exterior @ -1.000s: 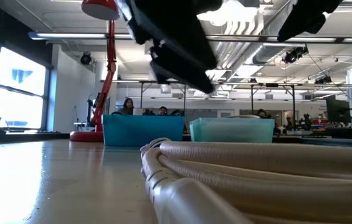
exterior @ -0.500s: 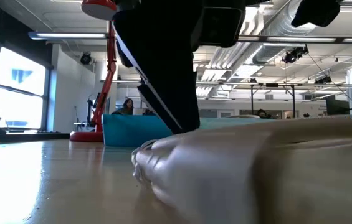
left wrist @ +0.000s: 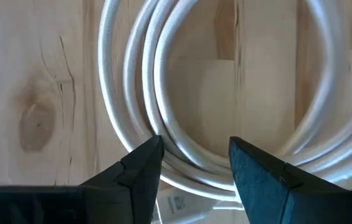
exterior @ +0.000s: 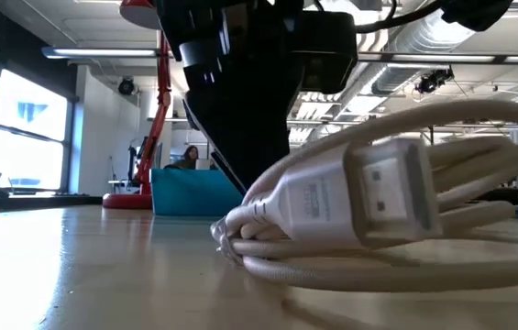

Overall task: Pick & Place USB Port
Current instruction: Put the white hdmi cable into the green bin

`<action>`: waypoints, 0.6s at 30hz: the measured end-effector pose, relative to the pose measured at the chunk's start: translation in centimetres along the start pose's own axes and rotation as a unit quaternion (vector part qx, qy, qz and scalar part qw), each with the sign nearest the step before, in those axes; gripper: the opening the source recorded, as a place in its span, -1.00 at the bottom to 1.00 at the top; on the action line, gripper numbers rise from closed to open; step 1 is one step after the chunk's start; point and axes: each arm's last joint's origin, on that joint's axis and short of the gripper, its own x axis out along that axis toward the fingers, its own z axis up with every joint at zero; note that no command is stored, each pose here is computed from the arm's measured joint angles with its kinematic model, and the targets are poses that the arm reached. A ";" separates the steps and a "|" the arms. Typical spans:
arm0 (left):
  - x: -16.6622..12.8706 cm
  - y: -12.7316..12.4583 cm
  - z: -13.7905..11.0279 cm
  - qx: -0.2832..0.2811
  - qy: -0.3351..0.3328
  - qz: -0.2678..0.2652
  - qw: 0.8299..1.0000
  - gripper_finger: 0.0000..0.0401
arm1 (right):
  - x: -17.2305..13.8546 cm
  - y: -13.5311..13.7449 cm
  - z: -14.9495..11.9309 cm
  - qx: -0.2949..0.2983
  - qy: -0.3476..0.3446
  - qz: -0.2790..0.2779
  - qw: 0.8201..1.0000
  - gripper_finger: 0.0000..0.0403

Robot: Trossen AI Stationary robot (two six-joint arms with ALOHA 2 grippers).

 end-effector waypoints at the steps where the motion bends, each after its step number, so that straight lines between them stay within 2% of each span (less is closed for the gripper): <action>1: 0.3 0.1 -0.1 0.000 0.006 -0.001 1.000 -0.07 | 0.1 0.1 -0.1 -0.002 0.002 0.000 1.000 -0.53; 7: 1.9 0.3 -0.5 -0.002 0.027 -0.012 1.000 -0.08 | 0.1 0.6 -0.3 -0.008 0.002 0.009 1.000 -0.53; 9: 1.9 0.6 -0.4 0.001 0.024 -0.010 1.000 -0.15 | 0.1 0.8 -0.3 -0.008 -0.001 0.014 1.000 -0.53; 11: 1.9 0.7 -0.4 0.008 0.026 -0.007 1.000 -0.35 | 0.0 1.0 -0.2 -0.008 -0.005 0.020 1.000 -0.53; 14: 1.9 0.9 -0.4 0.036 0.028 -0.008 0.999 -0.82 | -0.1 1.3 -0.3 -0.008 -0.010 0.027 1.000 -0.53; 15: 1.9 0.9 -0.4 0.045 0.027 -0.007 0.999 -0.90 | -0.1 1.3 -0.3 -0.009 -0.011 0.028 0.999 -0.53; 18: 1.9 0.9 -0.4 0.057 0.026 0.000 0.998 -0.96 | -0.2 1.5 -0.4 -0.012 -0.014 0.031 0.999 -0.53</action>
